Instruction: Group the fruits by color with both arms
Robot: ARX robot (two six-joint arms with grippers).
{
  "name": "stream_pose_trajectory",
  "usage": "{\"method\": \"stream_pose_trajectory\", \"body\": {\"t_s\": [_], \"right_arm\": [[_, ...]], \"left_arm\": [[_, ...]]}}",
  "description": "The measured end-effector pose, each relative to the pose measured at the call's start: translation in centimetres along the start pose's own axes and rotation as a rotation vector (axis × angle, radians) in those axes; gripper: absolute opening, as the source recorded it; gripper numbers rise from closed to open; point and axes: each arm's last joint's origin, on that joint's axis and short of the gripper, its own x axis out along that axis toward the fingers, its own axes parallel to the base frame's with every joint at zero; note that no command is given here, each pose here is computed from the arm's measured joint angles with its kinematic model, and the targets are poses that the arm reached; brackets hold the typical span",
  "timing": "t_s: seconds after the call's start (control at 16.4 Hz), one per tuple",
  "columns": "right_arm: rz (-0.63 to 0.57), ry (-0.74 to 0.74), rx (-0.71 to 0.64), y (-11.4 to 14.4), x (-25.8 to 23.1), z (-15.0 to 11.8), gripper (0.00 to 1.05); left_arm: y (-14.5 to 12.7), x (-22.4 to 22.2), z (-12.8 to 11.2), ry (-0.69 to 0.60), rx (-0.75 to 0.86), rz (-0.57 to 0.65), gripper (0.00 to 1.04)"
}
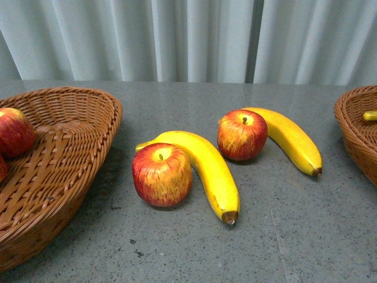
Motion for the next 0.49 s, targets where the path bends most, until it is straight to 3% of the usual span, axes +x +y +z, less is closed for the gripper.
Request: {"method": "stream_pose_trajectory", "body": {"t_s": [0.49], "right_arm": [[0.000, 0.000, 0.000, 0.00, 0.00, 0.00, 0.98]], "left_arm": [[0.00, 0.00, 0.00, 0.000, 0.000, 0.000, 0.98]]}}
